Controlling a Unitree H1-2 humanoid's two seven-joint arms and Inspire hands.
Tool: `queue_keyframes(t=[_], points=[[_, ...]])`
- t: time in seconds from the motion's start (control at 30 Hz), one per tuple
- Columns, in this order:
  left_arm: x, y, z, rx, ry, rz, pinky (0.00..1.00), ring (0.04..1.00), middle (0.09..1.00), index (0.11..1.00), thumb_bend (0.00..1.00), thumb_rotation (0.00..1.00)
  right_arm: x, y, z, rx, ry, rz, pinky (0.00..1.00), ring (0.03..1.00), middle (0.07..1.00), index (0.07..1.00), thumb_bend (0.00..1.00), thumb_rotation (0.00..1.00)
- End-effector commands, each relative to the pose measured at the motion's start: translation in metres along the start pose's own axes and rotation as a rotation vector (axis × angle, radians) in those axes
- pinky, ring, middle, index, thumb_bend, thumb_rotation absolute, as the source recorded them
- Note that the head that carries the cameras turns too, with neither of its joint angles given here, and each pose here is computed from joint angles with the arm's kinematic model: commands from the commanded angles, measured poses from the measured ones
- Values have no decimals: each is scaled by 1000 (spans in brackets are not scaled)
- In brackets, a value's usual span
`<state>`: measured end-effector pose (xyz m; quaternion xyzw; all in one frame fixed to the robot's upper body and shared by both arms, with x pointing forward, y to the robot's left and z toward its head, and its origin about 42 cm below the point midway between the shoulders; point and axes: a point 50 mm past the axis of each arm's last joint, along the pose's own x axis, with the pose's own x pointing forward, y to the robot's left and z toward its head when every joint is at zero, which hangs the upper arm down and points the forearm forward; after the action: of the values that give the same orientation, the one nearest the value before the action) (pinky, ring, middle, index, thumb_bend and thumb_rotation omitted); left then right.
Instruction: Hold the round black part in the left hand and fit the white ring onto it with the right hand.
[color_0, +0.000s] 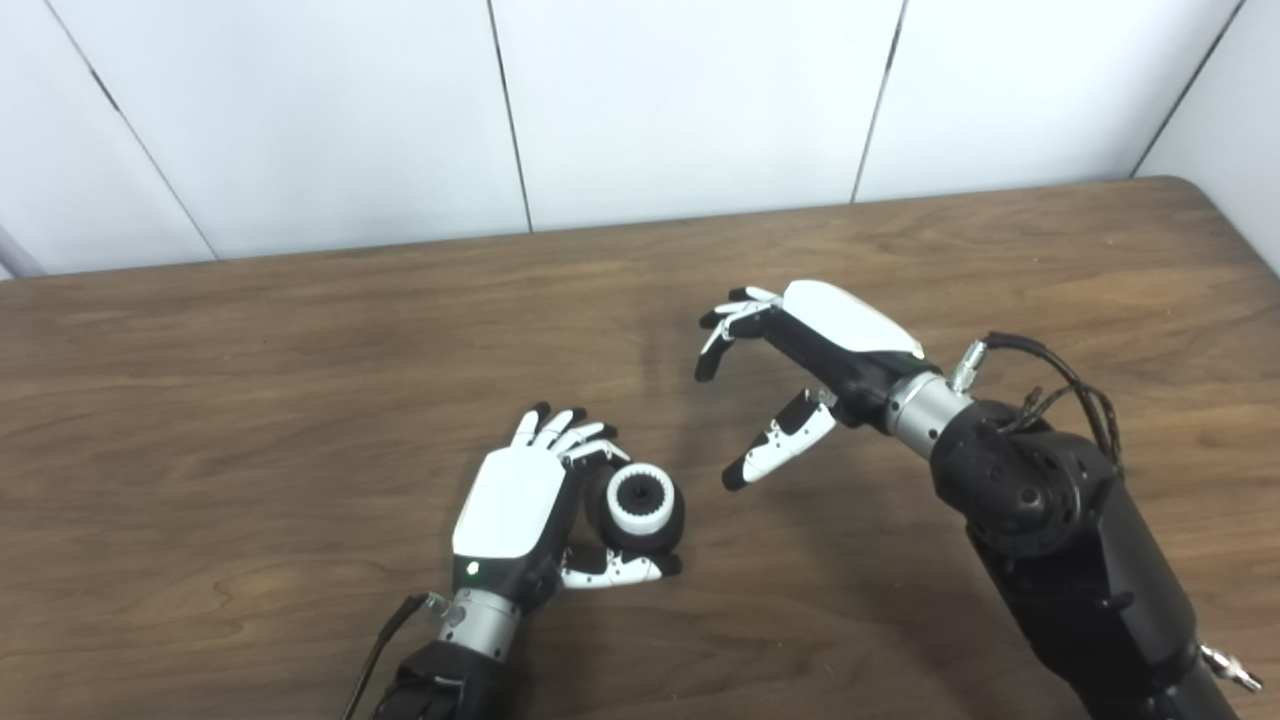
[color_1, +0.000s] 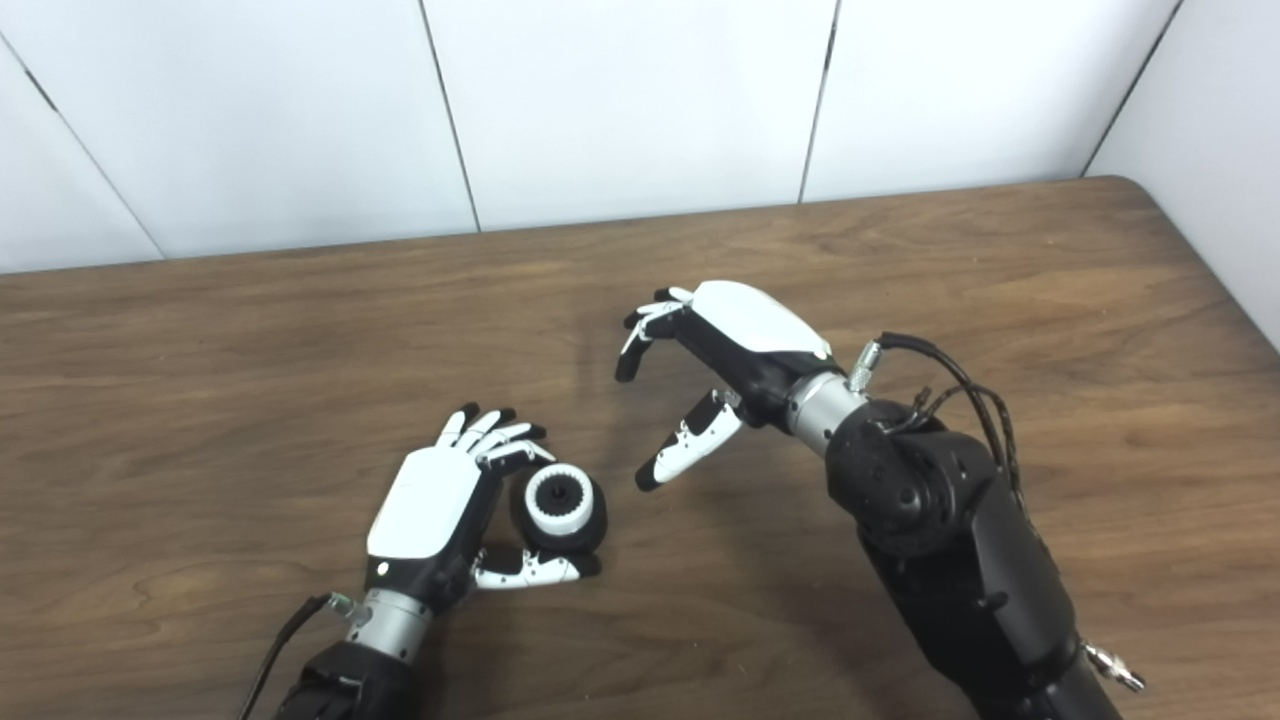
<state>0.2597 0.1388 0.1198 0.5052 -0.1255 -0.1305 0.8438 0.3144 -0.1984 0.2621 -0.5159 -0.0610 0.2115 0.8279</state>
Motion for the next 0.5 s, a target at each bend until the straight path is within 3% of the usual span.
queue_keyframes(t=[0.0, 0.1, 0.47], points=[[0, 10, -4, 9, 17, 15, 1000, 926, 839, 700, 957, 305, 2, -15, 6, -21, -21, -69, 873, 965, 859, 629, 1000, 245], [-1, 15, -5, 8, 24, 5, 1000, 937, 851, 716, 971, 314, 2, -13, 5, -11, -18, -74, 870, 963, 858, 629, 1000, 248], [-2, 29, -11, 1, 17, 36, 1000, 930, 841, 610, 962, 315, 5, -6, 3, 3, -6, -78, 877, 965, 862, 633, 1000, 259]])
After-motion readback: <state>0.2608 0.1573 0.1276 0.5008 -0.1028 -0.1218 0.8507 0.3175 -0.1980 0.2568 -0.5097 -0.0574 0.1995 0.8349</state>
